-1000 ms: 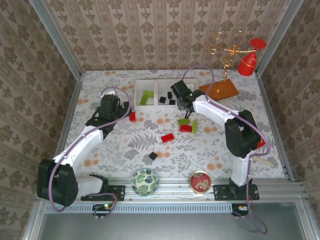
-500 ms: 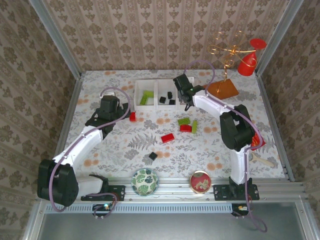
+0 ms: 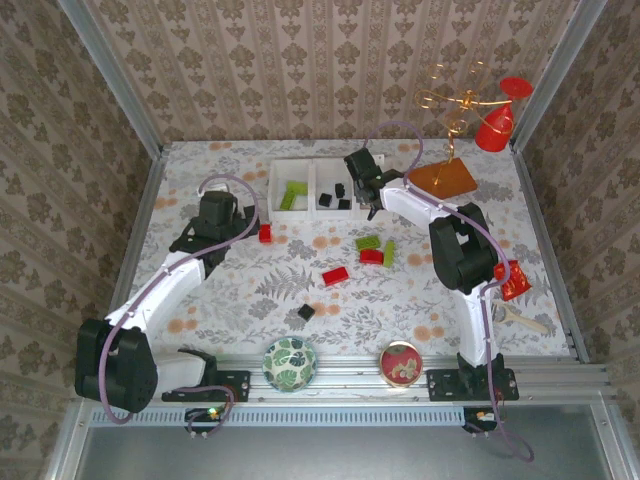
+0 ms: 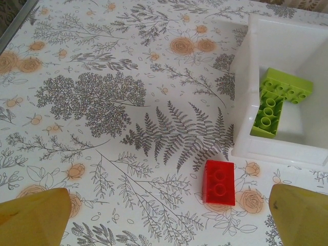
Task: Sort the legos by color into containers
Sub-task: Place the lego in the container.
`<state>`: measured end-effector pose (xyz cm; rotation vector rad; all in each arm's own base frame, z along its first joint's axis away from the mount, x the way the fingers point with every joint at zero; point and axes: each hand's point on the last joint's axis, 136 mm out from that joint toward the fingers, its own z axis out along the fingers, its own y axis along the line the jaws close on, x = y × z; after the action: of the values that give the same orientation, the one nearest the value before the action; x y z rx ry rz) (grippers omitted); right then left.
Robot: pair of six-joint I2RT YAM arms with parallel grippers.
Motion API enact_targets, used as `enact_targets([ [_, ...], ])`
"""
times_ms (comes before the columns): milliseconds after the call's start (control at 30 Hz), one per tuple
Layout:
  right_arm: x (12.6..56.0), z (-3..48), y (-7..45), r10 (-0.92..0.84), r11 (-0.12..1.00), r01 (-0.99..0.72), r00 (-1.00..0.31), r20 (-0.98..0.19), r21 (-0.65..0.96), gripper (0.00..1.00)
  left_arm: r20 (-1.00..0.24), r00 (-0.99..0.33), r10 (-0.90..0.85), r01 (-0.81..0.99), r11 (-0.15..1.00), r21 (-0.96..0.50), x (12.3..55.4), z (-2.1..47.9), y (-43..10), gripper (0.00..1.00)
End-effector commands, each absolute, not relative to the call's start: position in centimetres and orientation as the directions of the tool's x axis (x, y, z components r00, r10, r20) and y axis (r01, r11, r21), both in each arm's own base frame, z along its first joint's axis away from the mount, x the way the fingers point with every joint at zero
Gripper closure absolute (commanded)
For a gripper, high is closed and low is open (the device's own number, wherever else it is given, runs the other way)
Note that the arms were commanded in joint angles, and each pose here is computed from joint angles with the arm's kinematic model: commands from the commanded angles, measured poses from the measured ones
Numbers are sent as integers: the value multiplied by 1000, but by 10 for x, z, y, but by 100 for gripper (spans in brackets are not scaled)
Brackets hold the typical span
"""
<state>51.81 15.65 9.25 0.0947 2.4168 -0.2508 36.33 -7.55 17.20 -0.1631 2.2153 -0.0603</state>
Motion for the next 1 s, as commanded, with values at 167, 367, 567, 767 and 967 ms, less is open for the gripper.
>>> enact_targets([
  [167,525,84,148,18,972,165,-757,-653,-165,78,-760,-627,-170,-115,985,-125,363,156,-75,0],
  [367,525,80,149,23,974,164,-762,-647,-159,71,-755,-632,-174,-119,985,-128,366,153,-76,0],
  [567,524,86,149,28,974,167,-757,-653,-151,61,-753,-635,-173,-124,985,-122,367,150,-74,0],
  [767,522,97,149,35,976,168,-746,-665,-137,53,-746,-645,-165,-119,986,-115,367,147,-75,0],
  [967,520,108,149,38,978,166,-737,-675,-126,48,-734,-662,-153,-106,988,-111,369,143,-78,0],
])
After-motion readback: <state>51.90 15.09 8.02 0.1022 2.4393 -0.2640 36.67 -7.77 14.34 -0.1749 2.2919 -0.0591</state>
